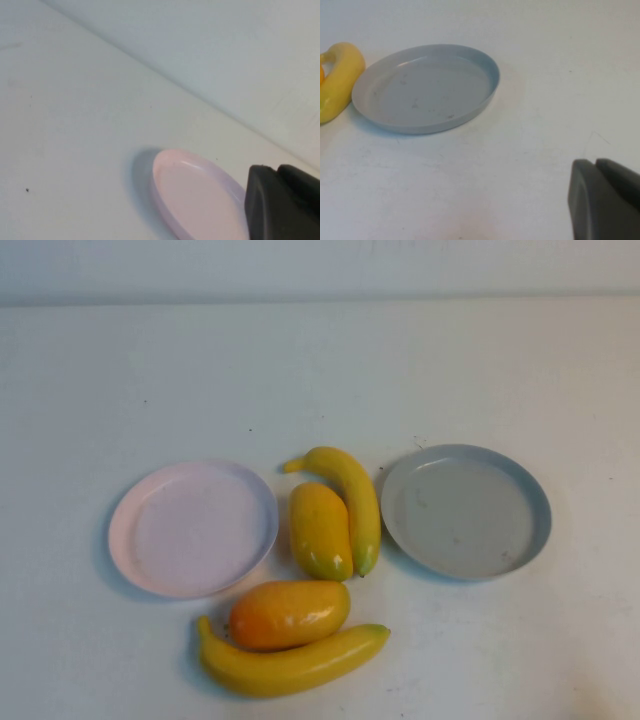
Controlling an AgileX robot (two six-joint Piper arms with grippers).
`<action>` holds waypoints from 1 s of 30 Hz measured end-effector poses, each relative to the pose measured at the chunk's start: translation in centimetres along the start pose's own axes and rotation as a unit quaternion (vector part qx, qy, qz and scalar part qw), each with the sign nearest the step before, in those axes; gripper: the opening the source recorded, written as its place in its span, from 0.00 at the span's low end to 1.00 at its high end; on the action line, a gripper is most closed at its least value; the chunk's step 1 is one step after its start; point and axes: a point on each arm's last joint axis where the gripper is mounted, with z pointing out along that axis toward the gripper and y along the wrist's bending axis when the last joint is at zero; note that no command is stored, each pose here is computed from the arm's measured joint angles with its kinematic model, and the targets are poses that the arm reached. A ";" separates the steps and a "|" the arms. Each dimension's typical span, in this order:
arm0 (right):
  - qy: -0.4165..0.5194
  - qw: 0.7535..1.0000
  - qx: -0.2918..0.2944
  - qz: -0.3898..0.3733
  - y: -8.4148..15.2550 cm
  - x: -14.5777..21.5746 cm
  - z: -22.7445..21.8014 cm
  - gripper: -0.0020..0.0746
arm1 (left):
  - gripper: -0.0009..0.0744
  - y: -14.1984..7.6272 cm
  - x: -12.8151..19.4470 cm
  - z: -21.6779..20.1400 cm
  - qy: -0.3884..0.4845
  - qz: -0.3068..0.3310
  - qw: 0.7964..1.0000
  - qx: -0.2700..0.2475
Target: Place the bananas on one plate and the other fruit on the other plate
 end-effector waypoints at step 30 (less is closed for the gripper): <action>0.000 1.000 0.000 0.000 0.0 0.0 0.0 0.00 | 0.01 -9.6 -6.4 11.4 0.480 0.331 0.781 0.222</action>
